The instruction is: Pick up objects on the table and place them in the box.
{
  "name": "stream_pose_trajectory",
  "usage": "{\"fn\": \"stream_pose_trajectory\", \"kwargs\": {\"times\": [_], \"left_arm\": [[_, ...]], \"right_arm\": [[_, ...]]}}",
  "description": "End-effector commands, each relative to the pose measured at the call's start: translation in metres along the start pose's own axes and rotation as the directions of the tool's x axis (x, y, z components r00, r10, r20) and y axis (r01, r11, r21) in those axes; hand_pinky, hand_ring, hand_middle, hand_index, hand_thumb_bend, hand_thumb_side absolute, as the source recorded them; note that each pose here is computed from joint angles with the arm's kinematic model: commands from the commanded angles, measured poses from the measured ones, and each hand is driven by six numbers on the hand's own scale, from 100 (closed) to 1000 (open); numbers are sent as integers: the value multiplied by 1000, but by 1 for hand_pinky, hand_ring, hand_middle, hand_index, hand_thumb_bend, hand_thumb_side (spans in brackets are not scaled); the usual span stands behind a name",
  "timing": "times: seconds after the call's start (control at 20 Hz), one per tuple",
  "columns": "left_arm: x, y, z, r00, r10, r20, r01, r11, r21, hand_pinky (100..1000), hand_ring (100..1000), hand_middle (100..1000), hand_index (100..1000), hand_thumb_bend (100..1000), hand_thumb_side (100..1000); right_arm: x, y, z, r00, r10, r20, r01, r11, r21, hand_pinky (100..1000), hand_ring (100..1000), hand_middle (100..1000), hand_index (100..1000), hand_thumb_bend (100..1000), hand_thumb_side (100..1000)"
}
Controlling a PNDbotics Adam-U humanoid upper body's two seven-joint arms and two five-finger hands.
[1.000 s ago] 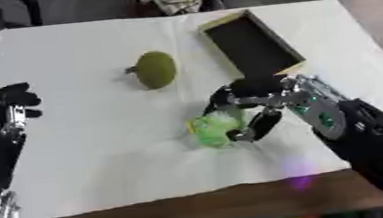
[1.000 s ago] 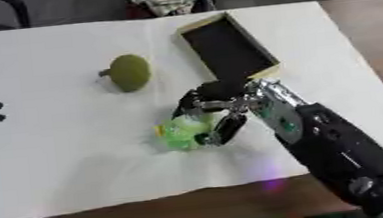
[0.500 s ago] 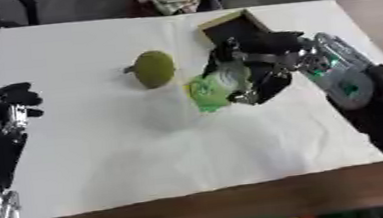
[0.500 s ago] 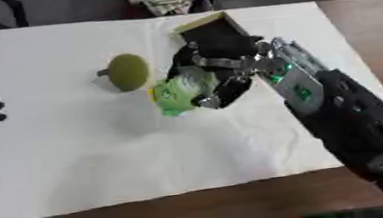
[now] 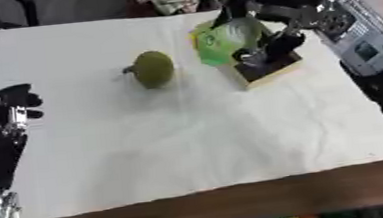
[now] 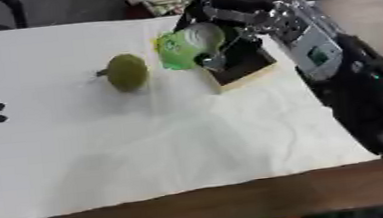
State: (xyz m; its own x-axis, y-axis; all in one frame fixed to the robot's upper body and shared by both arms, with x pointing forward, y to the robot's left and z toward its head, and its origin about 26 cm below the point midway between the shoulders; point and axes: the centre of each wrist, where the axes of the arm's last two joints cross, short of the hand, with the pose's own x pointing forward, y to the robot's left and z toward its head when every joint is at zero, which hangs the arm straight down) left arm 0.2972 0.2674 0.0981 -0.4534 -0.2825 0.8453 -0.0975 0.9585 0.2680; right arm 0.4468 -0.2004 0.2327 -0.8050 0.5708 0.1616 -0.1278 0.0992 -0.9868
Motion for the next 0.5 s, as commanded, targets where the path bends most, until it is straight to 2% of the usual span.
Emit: {"fn": "stream_pose_trajectory", "kwargs": {"times": [0.05, 0.35, 0.5], "left_arm": [[5, 1, -2, 1000, -10, 21, 10, 1000, -9, 597, 637, 563, 721, 100, 674], [5, -1, -3, 1000, -4, 25, 4, 1000, -17, 598, 637, 563, 722, 100, 674], [5, -2, -3, 1000, -2, 24, 3, 1000, -20, 598, 637, 563, 722, 100, 675]], "right_arm": [[-8, -11, -8, 998, -1, -71, -1, 1000, -30, 647, 563, 312, 438, 100, 100], [-26, -5, -23, 974, -48, -221, 34, 997, -67, 667, 595, 370, 500, 100, 100], [-42, -2, -19, 942, -74, -328, 42, 994, -103, 666, 595, 378, 510, 102, 100]]}}
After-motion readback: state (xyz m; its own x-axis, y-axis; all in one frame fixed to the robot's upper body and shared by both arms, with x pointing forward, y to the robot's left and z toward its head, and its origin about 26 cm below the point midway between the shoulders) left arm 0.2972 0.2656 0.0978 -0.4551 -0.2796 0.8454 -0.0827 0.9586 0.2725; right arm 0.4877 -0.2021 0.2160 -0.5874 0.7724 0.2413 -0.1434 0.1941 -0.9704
